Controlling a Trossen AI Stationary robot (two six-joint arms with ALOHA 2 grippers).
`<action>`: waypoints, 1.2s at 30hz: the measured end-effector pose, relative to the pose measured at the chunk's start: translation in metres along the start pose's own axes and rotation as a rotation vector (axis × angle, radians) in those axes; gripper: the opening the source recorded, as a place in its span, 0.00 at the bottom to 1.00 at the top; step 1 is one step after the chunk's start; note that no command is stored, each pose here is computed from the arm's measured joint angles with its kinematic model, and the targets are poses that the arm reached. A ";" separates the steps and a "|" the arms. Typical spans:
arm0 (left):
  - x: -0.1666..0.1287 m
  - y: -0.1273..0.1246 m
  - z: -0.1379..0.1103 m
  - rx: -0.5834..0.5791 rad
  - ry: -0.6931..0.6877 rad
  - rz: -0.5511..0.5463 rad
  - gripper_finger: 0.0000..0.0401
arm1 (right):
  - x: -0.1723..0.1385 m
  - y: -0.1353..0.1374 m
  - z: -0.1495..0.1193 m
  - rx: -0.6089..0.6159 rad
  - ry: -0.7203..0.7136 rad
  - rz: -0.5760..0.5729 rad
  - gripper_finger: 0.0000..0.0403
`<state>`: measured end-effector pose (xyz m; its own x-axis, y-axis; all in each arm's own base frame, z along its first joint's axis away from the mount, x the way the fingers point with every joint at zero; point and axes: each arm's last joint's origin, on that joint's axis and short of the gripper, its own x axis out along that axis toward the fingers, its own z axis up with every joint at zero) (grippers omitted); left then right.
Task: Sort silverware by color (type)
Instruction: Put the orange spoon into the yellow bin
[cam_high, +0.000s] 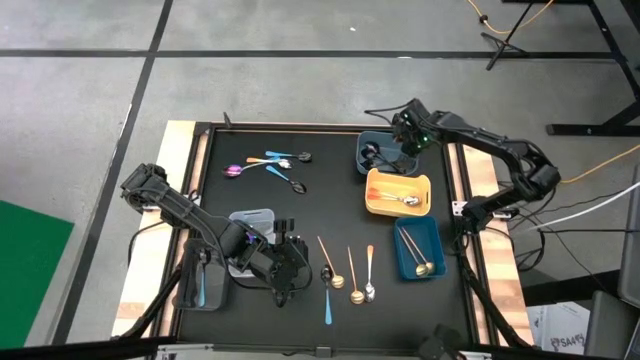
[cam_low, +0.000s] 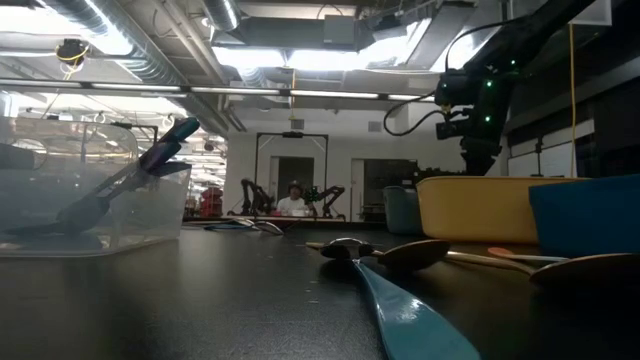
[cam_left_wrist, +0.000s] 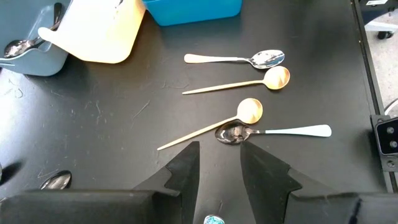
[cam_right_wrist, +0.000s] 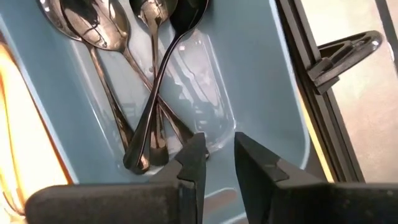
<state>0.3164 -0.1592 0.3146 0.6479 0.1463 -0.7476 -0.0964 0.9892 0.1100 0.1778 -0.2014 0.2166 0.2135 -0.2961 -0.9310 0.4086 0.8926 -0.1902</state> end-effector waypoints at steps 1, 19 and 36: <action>0.000 0.000 0.000 0.000 0.000 0.000 0.27 | -0.002 0.000 -0.001 0.000 -0.003 -0.002 0.18; 0.000 0.000 0.001 -0.005 -0.024 0.028 0.27 | -0.076 0.069 0.009 -0.119 -0.301 0.037 0.18; 0.000 0.000 0.002 -0.008 -0.027 0.026 0.27 | -0.115 0.184 0.006 -0.158 -0.472 0.358 0.18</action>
<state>0.3176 -0.1588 0.3159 0.6651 0.1720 -0.7267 -0.1191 0.9851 0.1242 0.2336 -0.0046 0.2906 0.6978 -0.0546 -0.7142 0.1102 0.9934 0.0318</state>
